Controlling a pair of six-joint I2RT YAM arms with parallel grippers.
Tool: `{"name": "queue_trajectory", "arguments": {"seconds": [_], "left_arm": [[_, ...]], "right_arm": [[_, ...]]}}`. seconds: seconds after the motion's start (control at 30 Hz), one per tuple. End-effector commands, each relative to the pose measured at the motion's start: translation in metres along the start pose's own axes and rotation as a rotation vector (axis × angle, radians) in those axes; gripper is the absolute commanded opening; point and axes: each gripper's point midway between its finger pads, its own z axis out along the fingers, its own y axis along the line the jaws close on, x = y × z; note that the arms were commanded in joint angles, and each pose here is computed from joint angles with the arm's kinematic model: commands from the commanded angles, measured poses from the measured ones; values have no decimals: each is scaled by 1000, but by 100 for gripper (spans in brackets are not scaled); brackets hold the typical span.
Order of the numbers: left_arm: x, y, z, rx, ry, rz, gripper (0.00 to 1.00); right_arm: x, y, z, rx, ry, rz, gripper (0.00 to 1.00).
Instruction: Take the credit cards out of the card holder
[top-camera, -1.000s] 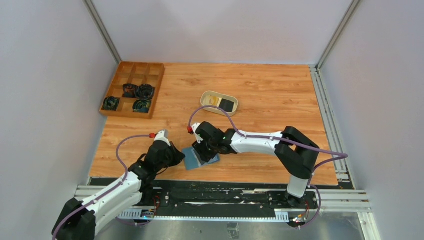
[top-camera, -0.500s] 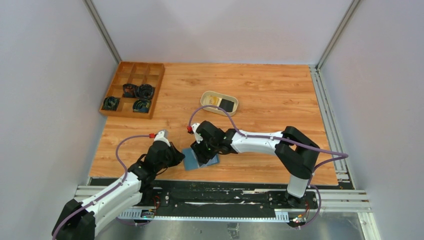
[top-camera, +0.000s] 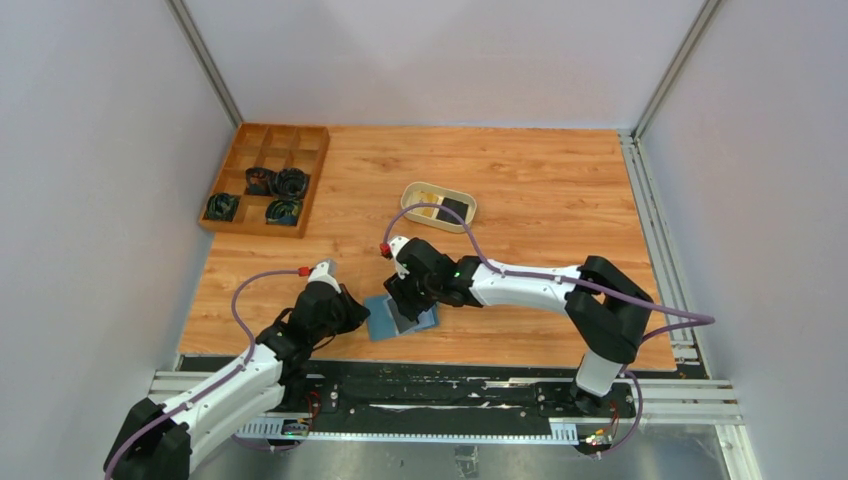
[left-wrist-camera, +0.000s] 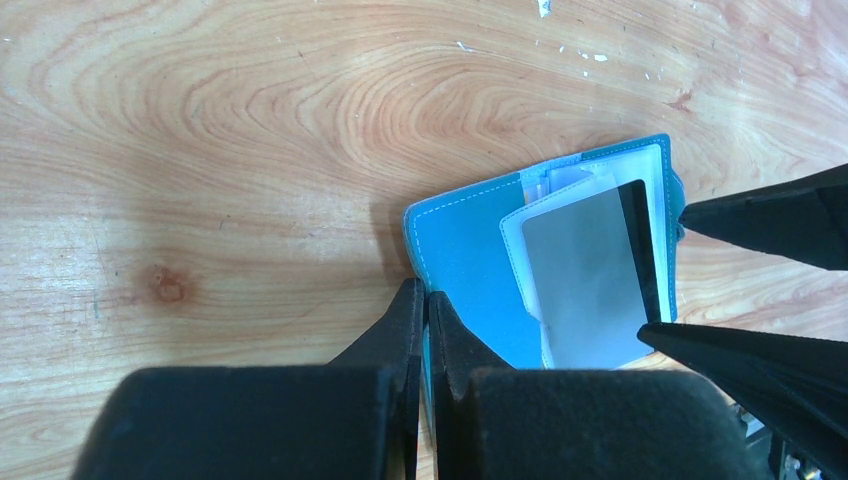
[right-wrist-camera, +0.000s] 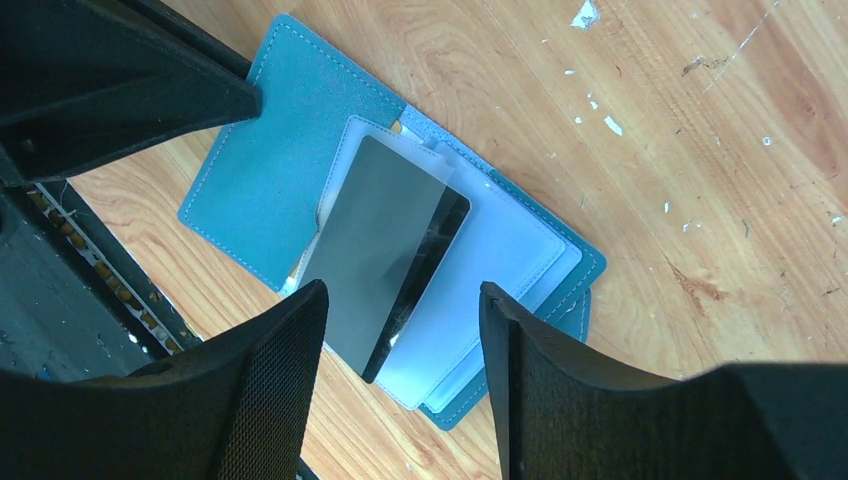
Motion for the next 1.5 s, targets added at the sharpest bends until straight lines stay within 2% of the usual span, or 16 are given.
{"name": "queue_trajectory", "arguments": {"seconds": [0.0, 0.27, 0.6, 1.27, 1.47], "left_arm": [[6, 10, 0, -33, 20, 18, 0], [6, 10, 1, -33, 21, 19, 0], [5, 9, 1, -36, 20, 22, 0], [8, 12, 3, -46, 29, 21, 0], [6, 12, 1, -46, 21, 21, 0]], "right_arm": [[4, -8, -3, 19, 8, 25, 62], [15, 9, 10, -93, 48, 58, 53], [17, -18, 13, -69, 11, 188, 50], [11, 1, 10, -205, -32, 186, 43], [7, 3, 6, -225, -53, 199, 35]]}}
